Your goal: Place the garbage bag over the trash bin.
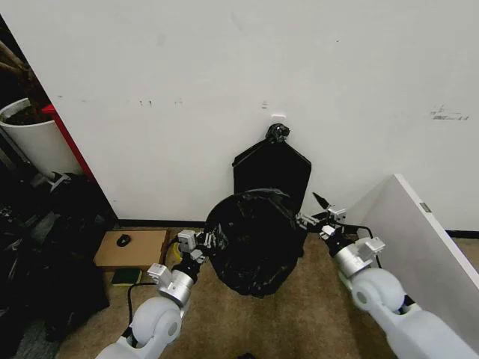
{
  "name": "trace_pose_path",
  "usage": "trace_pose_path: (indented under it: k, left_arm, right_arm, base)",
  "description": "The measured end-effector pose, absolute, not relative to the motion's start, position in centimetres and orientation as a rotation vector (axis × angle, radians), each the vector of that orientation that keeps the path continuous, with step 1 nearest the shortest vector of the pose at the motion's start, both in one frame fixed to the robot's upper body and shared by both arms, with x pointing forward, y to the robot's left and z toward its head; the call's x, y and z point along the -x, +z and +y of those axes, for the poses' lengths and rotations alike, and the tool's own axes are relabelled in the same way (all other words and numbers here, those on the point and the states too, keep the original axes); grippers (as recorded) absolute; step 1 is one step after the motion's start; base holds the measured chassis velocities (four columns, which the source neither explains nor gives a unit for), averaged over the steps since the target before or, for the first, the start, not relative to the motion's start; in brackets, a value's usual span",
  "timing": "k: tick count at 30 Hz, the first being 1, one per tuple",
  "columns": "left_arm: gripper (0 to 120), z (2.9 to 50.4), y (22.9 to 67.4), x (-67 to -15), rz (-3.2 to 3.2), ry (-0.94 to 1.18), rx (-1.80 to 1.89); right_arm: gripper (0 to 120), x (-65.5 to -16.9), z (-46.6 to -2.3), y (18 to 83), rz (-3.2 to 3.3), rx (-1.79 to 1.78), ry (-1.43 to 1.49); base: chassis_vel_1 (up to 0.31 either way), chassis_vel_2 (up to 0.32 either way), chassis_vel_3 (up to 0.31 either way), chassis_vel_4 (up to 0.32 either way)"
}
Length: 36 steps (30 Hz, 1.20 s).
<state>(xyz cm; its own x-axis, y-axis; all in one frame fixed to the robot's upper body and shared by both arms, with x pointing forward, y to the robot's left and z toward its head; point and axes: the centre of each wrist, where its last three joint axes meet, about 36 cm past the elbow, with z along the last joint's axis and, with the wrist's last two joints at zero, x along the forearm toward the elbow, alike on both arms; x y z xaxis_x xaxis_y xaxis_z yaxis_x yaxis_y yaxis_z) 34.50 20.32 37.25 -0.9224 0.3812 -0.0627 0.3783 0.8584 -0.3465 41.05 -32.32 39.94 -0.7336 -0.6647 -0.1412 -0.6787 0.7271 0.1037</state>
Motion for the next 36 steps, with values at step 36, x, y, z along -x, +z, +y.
trace_pose_path:
  k: [36]
  left_arm:
    - [0, 21.1, 39.9, -38.2, -2.510, 1.311, 0.335]
  right_arm:
    - [100, -24.2, -21.8, 41.6, 2.790, 0.856, 0.245]
  base:
    - [0.000, 0.000, 0.000, 0.000]
